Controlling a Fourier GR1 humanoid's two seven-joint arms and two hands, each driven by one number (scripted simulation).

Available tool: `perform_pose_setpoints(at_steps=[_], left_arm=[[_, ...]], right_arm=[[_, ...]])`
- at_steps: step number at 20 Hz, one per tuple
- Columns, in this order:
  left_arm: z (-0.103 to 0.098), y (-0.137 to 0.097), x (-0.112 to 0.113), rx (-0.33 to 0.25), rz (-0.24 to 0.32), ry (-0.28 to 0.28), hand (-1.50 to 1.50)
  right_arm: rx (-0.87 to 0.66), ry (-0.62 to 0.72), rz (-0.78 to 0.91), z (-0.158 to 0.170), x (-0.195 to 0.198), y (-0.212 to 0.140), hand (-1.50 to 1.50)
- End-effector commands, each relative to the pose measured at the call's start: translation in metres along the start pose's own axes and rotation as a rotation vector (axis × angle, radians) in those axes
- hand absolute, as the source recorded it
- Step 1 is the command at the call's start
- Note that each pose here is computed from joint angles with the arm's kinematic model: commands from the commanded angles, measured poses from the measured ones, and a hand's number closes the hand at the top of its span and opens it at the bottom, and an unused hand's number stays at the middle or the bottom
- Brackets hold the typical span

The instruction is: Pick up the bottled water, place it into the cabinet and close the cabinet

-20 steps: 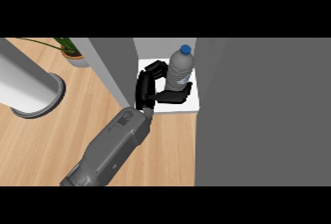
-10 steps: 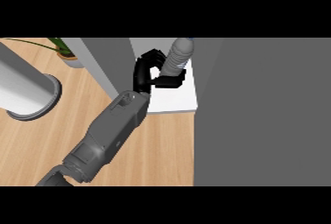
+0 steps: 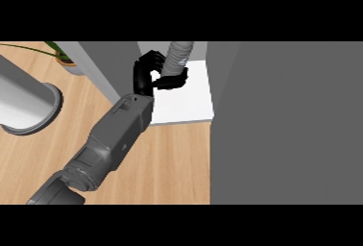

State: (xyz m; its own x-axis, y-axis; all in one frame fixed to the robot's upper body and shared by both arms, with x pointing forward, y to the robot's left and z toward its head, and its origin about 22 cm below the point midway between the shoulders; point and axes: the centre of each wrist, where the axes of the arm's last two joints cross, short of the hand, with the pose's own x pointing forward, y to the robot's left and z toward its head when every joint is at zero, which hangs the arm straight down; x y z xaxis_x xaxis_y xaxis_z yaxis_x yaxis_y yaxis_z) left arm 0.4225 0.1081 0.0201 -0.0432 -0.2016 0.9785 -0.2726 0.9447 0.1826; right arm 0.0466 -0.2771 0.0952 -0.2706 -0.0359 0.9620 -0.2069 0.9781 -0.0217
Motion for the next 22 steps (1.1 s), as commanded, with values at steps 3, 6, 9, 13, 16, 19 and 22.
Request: perform_pose_setpoints(at_steps=[3, 6, 9, 13, 16, 19, 22], left_arm=[[0.002, -0.001, -0.008, 0.045, -0.118, -0.067, -1.5], [-0.022, 0.011, 0.02, 0.087, -0.161, -0.124, -1.5], [-0.016, 0.015, 0.004, 0.083, -0.189, -0.109, -1.5], [-0.017, -0.003, 0.025, 0.066, -0.133, -0.122, -1.5], [-0.019, 0.006, 0.018, -0.013, -0.105, -0.165, -1.5], [-0.023, 0.004, 0.033, -0.048, 0.038, -0.214, -1.5], [-0.023, -0.007, 0.048, -0.092, 0.151, -0.246, -1.5]], right_arm=[[0.0, -0.031, -0.055, -0.002, 0.009, 0.002, -1.5], [0.027, -0.051, -0.059, -0.002, 0.003, 0.001, -1.5], [0.034, -0.032, -0.05, 0.003, 0.01, -0.004, -1.5], [0.038, -0.044, -0.083, 0.001, 0.007, 0.007, -1.5], [0.053, -0.041, -0.078, 0.002, 0.005, 0.004, -1.5], [0.054, -0.012, -0.085, 0.006, 0.007, 0.005, -1.5], [0.041, -0.017, -0.086, 0.007, 0.006, -0.001, -1.5]])
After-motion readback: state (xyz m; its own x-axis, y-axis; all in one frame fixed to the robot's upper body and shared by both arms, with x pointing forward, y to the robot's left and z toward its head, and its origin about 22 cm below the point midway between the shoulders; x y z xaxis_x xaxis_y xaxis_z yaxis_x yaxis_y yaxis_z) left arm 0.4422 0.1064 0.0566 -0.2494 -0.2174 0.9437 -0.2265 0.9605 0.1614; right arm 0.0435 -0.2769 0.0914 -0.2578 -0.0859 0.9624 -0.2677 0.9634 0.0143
